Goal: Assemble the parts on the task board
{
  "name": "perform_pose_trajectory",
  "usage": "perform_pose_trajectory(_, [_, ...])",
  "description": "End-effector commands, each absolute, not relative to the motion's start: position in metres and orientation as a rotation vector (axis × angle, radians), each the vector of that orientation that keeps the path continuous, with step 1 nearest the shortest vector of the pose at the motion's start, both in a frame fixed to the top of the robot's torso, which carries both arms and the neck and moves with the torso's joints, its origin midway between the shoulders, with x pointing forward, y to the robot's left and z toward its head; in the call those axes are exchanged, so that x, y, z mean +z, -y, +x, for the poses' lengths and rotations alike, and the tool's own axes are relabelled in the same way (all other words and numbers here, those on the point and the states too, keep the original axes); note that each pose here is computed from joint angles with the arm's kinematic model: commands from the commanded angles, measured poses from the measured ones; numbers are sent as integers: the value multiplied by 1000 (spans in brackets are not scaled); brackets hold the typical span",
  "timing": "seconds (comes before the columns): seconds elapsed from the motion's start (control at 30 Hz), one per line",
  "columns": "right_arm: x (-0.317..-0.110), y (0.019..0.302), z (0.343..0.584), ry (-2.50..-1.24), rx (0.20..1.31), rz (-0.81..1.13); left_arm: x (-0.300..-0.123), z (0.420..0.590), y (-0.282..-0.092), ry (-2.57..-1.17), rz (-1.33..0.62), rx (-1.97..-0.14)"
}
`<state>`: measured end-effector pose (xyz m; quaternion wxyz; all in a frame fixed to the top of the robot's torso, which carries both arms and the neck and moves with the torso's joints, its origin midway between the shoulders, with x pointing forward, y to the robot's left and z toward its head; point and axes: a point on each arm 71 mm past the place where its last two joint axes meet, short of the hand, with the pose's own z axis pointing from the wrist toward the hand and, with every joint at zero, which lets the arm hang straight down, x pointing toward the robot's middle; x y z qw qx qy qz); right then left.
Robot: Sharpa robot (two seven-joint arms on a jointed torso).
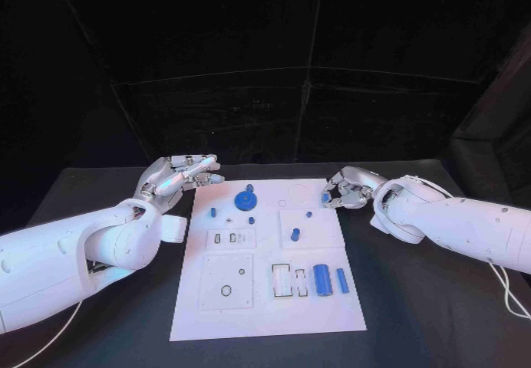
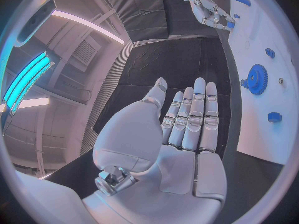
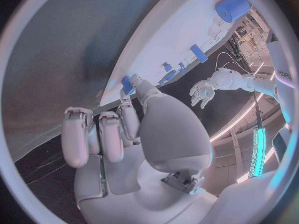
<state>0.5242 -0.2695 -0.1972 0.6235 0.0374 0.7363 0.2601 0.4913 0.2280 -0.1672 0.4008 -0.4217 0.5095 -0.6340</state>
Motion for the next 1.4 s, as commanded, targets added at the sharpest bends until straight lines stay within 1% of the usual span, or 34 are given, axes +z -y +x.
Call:
perform_pose_trajectory(0.03, [-193, 271, 525, -1649, 606, 96, -166, 491, -226, -1292, -1056, -1619])
perform_pose_trajectory(0.43, [-185, 265, 520, -1548, 661, 139, -166, 491, -227, -1291, -1057, -1616])
perform_pose_trajectory(0.6, [-183, 263, 514, -1543, 687, 208, -166, 491, -227, -1290, -1057, -1613])
perform_pose_trajectory(0.7, [-182, 254, 508, -1558, 726, 248, -166, 491, -228, -1287, -1057, -1611])
perform_pose_trajectory(0.87, [-181, 226, 495, -1606, 783, 271, -166, 492, -229, -1282, -1056, -1605])
perform_pose_trajectory(1.0, [-180, 198, 485, -1656, 803, 255, -166, 493, -230, -1279, -1055, -1603])
perform_pose_trajectory(1.03, [-180, 196, 484, -1661, 805, 250, -166, 493, -230, -1279, -1055, -1603])
perform_pose_trajectory(1.2, [-179, 154, 476, -1698, 834, 136, -166, 495, -234, -1272, -1056, -1591])
perform_pose_trajectory(1.4, [-181, 121, 477, -1716, 809, 66, -165, 497, -237, -1264, -1055, -1579])
